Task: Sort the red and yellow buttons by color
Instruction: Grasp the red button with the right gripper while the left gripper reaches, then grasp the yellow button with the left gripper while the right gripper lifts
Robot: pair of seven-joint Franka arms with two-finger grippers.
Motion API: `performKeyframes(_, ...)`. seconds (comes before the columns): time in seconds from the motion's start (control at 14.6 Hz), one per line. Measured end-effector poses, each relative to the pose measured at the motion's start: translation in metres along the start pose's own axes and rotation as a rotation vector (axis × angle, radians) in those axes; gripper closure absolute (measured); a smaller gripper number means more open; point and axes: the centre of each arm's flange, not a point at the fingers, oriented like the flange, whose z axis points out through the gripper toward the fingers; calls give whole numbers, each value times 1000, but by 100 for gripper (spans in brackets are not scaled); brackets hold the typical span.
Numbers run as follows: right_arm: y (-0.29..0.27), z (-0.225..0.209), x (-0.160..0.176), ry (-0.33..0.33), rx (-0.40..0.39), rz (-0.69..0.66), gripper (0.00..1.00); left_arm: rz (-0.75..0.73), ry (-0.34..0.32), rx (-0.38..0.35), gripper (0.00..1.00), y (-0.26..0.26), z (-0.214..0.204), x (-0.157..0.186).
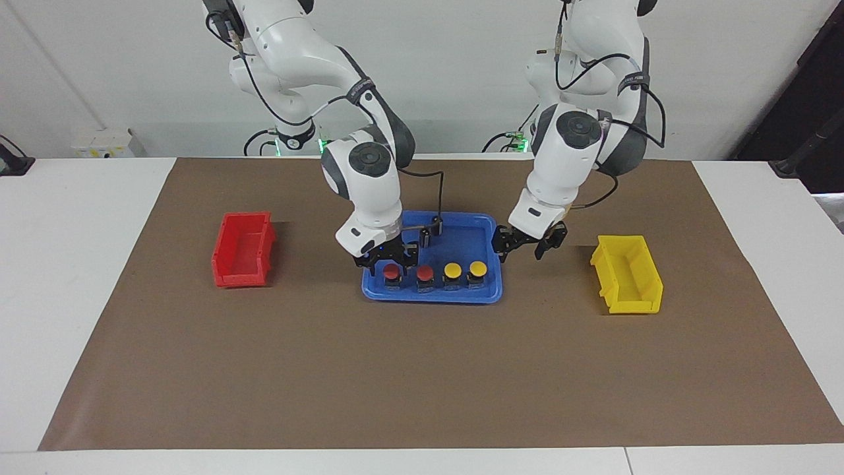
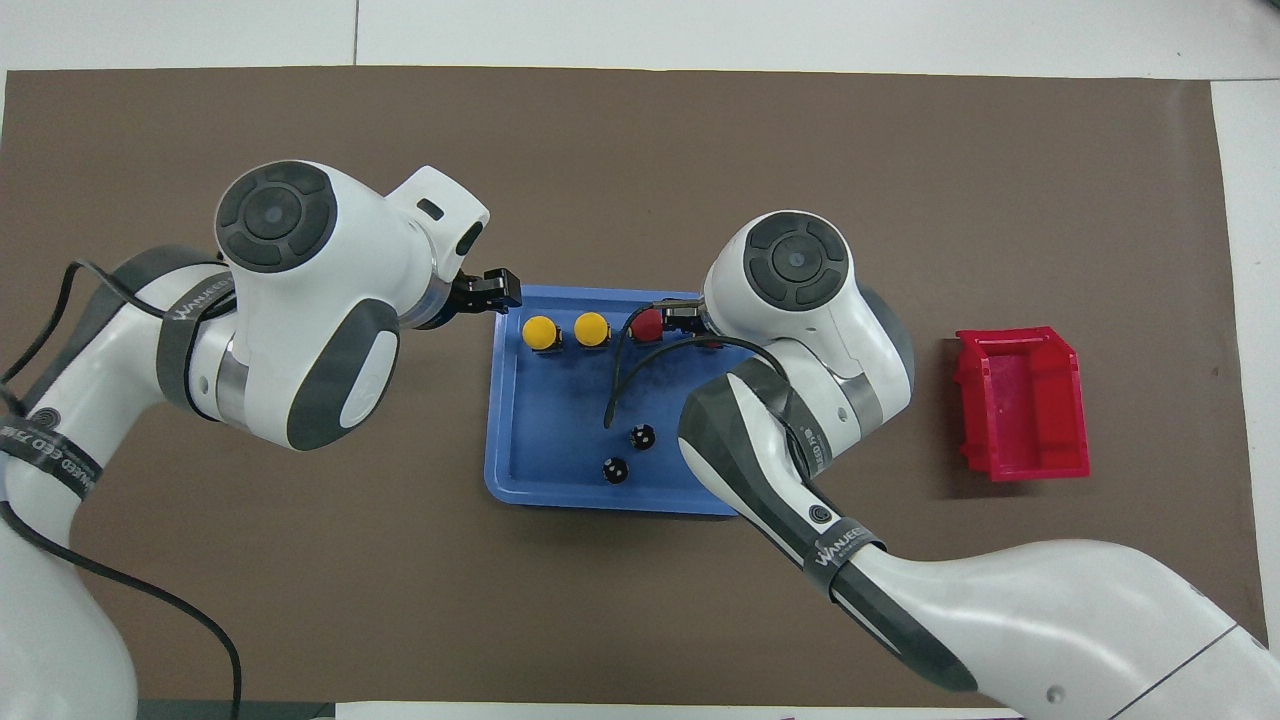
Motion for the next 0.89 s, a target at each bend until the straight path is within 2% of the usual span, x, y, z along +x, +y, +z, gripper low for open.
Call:
performKeyframes(0.27, -1, -1, 1, 8, 5, 0, 30, -18, 6, -12, 18, 30, 20, -16)
performKeyframes(0.41, -1, -1, 1, 11, 7, -1, 42, -16, 5, -14, 22, 41, 32, -27)
performKeyframes(0.61, -3, 1, -1, 8, 6, -5, 45, -16, 3, -17, 24, 52, 46, -38)
performKeyframes(0.89, -3, 6, -4, 1, 3, -9, 51, -22, 0, -16, 26, 50, 59, -34)
